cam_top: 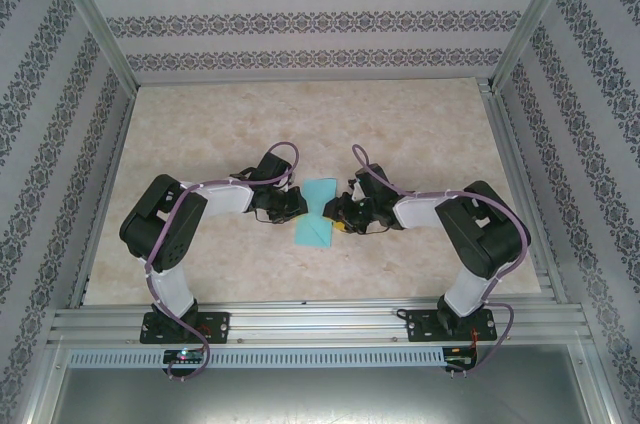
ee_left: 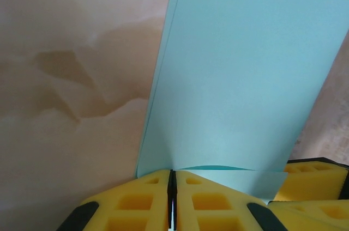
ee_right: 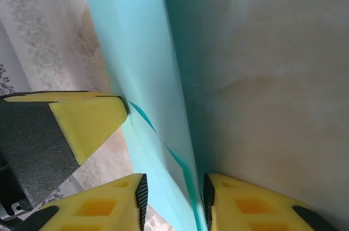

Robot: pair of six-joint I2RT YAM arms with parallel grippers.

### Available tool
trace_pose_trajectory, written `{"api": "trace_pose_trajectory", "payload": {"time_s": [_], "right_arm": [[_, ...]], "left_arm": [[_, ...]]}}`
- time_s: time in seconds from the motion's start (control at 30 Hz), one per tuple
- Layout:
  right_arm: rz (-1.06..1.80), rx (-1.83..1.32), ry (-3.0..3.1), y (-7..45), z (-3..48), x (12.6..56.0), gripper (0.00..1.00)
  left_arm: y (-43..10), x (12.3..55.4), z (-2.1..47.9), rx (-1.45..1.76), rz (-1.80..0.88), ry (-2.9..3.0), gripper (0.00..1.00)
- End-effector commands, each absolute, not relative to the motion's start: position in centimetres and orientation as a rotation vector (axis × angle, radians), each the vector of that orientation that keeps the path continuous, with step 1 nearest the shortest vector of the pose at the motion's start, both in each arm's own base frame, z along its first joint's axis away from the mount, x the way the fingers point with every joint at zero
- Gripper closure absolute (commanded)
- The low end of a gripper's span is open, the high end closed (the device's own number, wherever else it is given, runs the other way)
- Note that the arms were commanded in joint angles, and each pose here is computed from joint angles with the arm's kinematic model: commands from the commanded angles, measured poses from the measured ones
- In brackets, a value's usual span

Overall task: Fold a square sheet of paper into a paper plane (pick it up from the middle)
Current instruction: Turn over the paper at the center of the table.

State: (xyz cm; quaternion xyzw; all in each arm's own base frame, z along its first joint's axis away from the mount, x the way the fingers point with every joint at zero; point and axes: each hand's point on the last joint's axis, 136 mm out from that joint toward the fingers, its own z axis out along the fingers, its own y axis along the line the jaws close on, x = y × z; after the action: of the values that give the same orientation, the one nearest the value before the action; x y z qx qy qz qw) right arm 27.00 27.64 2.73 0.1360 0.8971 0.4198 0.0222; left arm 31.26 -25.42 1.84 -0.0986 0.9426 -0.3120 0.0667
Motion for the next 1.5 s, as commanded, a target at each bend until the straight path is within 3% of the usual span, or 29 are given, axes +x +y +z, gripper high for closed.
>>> {"api": "trace_pose_trajectory", "payload": {"time_s": [0.0, 0.23, 0.43, 0.57, 0.73, 0.9, 1.03, 1.27, 1.47], "right_arm": [[1.344, 0.388, 2.766, 28.4, 3.0, 27.0, 0.65], [1.356, 0.315, 2.742, 28.8, 3.4, 27.1, 0.74], [1.355, 0.250, 2.729, 28.8, 4.2, 27.5, 0.92], [1.272, 0.144, 2.726, 28.2, 6.7, 27.5, 0.97], [0.783, 0.004, 2.786, 23.1, 10.2, 27.2, 0.97], [0.032, -0.086, 2.762, 15.3, 15.2, 26.8, 0.95], [-0.351, -0.178, 2.718, 12.8, 17.6, 26.9, 0.96], [-0.460, -0.358, 2.813, 18.3, 14.1, 27.3, 0.95], [-0.135, -0.457, 2.982, 28.0, 8.7, 27.4, 0.85]], "left_arm": [[-24.3, 29.9, 0.0, -0.312, -0.826, 2.918, 0.88], [-24.7, 30.2, 1.0, -0.316, -0.876, 2.878, 0.87], [-25.7, 31.1, 4.1, -0.318, -0.990, 2.768, 0.84], [-24.2, 31.6, 7.1, -0.328, -0.912, 2.677, 0.79], [-20.6, 31.4, 9.9, -0.368, -0.733, 2.573, 0.72], [-16.0, 30.4, 11.6, -0.478, -0.550, 2.462, 0.65], [-12.1, 29.3, 12.0, -0.622, -0.415, 2.381, 0.61], [-6.8, 26.9, 14.0, -0.752, -0.266, 2.234, 0.51], [-5.2, 25.7, 15.4, -0.761, -0.257, 2.164, 0.47]]}}
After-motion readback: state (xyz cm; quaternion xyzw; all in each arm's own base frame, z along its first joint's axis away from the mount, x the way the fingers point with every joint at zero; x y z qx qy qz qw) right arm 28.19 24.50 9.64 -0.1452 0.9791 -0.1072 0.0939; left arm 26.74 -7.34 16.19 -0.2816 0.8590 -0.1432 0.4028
